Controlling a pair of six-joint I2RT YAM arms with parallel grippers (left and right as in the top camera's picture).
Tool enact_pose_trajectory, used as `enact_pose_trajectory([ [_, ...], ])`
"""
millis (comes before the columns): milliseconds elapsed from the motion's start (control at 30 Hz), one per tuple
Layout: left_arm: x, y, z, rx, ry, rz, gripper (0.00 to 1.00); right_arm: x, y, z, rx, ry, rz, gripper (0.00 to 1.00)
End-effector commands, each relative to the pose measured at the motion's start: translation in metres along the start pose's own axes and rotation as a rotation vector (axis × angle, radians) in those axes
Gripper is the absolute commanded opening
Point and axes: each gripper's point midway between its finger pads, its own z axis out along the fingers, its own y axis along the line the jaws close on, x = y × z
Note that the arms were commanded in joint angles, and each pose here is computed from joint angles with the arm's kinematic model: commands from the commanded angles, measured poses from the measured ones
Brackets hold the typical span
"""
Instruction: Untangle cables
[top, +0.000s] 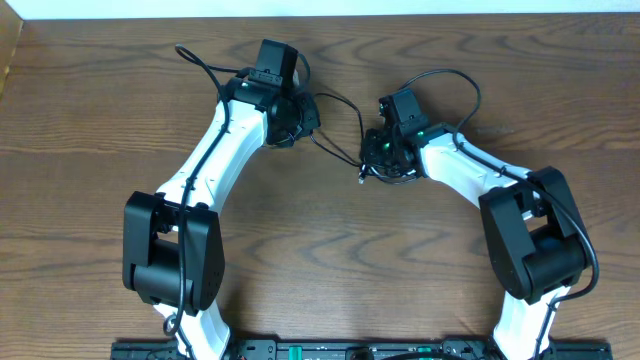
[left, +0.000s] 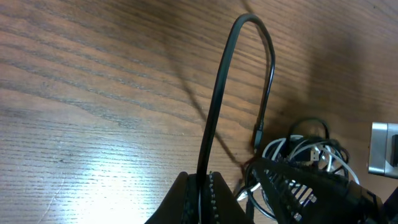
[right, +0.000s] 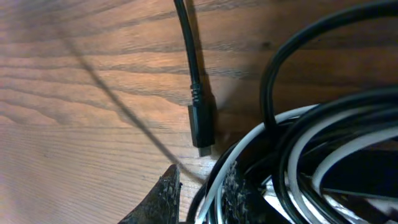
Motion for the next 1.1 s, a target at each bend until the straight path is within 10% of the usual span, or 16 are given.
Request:
enact_pose_trajectory([
  [0,0.002,0.006,0.006,-0.020,0.009,0.001,0.08,0.005,0.000,0.009,0.004,0.023,0.010,0.20],
  [233,0.002,0.006,0.006,-0.020,0.009,0.000,0.08,0.004,-0.001,0.008,0.004,0.020,0.004,0.01],
  [1067,0.003,0.019,0.005,-0.085,0.005,0.001,0.08,-0.097,0.020,-0.169,-0.456,-0.222,0.012,0.01],
])
